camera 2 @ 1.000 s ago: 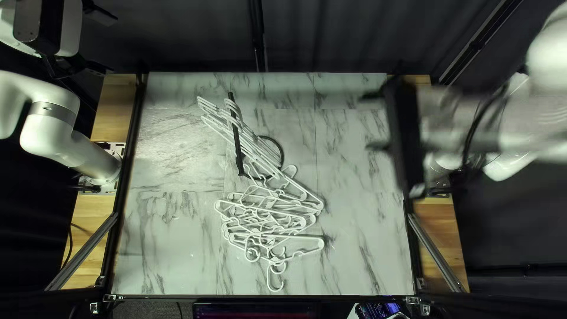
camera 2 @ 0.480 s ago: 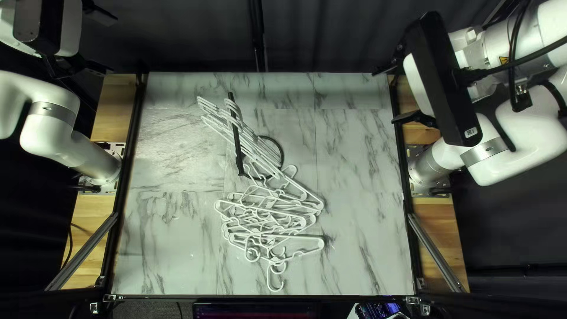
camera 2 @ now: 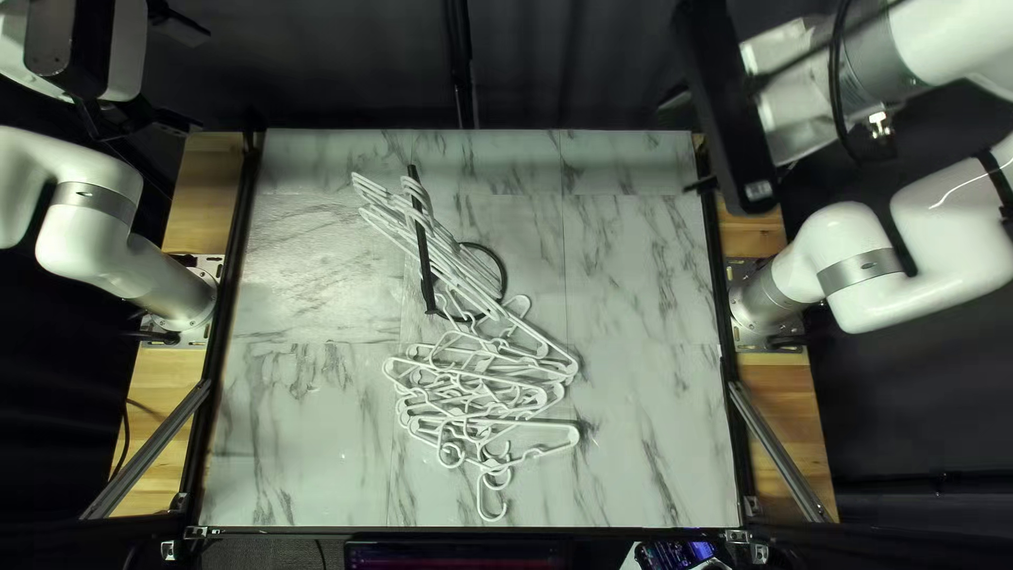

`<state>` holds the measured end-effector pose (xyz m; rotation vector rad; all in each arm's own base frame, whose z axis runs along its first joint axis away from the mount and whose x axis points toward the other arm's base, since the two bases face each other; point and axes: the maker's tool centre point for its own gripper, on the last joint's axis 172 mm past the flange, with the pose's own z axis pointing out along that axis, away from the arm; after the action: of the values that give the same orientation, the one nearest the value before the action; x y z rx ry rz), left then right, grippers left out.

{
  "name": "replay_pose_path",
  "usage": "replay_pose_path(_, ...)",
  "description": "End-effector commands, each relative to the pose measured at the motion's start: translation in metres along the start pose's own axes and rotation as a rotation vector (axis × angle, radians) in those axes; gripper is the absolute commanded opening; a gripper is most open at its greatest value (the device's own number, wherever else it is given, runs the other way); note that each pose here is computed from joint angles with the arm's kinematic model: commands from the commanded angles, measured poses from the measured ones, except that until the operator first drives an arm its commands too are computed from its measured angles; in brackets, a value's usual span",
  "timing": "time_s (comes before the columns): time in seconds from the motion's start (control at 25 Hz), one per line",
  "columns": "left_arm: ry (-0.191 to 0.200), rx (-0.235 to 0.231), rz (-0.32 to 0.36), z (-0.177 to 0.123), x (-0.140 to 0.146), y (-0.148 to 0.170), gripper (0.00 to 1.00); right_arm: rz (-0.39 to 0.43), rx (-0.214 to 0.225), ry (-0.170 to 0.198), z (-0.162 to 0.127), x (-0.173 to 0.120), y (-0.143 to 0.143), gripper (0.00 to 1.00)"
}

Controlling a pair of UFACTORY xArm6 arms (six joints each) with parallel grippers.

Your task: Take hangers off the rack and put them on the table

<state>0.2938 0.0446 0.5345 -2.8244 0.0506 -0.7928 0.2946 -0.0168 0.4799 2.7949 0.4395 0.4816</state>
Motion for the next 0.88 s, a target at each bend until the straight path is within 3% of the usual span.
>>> replay_pose_path(0.04, 0.000, 0.000, 0.000, 0.000, 0.000, 0.000, 1.00, 0.037, 0.012, -0.018, 0.003, 0.001, 0.002, 1.00)
replay_pose_path(0.36, 0.000, 0.000, 0.000, 0.000, 0.000, 0.000, 1.00, 0.033, 0.015, -0.008, -0.007, 0.000, 0.007, 1.00)
replay_pose_path(0.56, 0.000, 0.000, 0.000, 0.000, 0.000, 0.000, 1.00, 0.169, -0.002, -0.014, -0.034, -0.010, 0.021, 1.00)
replay_pose_path(0.76, 0.000, 0.000, 0.000, 0.000, 0.000, 0.000, 1.00, 0.252, 0.011, -0.046, -0.022, -0.010, 0.016, 1.00)
replay_pose_path(0.88, 0.000, 0.000, 0.000, 0.000, 0.000, 0.000, 1.00, 0.255, 0.012, -0.048, -0.021, -0.010, 0.015, 1.00)
